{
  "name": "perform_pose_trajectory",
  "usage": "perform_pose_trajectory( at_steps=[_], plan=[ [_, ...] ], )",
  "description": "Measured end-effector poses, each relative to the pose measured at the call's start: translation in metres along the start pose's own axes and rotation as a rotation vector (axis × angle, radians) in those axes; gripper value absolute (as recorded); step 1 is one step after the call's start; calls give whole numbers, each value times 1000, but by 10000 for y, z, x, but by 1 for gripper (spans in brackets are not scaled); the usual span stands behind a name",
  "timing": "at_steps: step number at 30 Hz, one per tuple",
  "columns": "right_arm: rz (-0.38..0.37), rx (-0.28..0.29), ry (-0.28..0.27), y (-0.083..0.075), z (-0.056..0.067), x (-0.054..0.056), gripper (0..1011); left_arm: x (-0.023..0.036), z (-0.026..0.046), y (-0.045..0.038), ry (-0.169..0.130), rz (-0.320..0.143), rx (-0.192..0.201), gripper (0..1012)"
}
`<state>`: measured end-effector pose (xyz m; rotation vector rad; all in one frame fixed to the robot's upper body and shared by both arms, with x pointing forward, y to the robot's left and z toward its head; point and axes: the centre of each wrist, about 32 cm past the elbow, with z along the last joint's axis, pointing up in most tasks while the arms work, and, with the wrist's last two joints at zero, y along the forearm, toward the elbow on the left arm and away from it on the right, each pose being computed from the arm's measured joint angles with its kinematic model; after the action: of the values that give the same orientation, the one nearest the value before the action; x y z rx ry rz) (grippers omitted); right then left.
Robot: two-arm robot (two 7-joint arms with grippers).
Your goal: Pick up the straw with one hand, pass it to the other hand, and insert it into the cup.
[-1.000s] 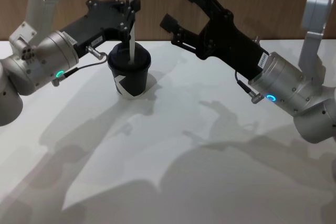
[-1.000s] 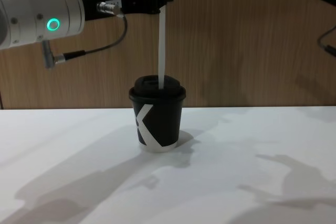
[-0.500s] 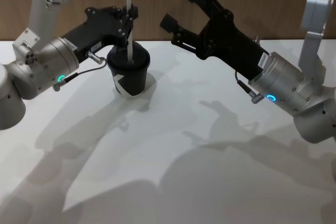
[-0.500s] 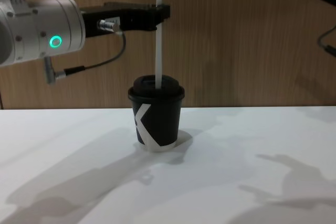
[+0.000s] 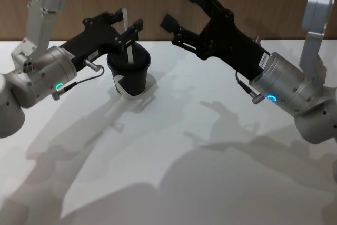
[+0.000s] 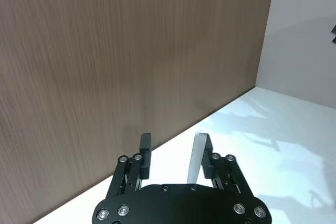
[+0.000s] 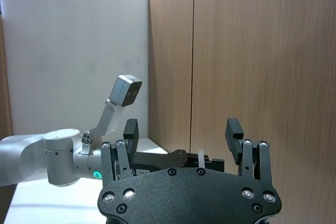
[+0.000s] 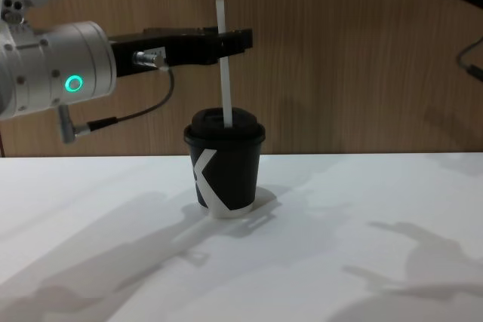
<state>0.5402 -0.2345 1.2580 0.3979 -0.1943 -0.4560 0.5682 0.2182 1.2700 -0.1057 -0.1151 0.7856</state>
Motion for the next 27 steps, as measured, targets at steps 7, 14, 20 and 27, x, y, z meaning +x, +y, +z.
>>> perform_pose_trajectory(
  at_steps=[7,14,20,27],
  plan=[
    [0,0,0,0,0,0,1001,5,9,111,53,-7,-21,715],
    [0,0,0,0,0,0,1001,7,34,271,107,-12,-41,941],
    [0,0,0,0,0,0,1001,1,49,419,146,-18,-55,1001],
    [0,-2,-1,-1,1,-2,1001,-14,53,562,183,-33,-63,1001]
  ],
)
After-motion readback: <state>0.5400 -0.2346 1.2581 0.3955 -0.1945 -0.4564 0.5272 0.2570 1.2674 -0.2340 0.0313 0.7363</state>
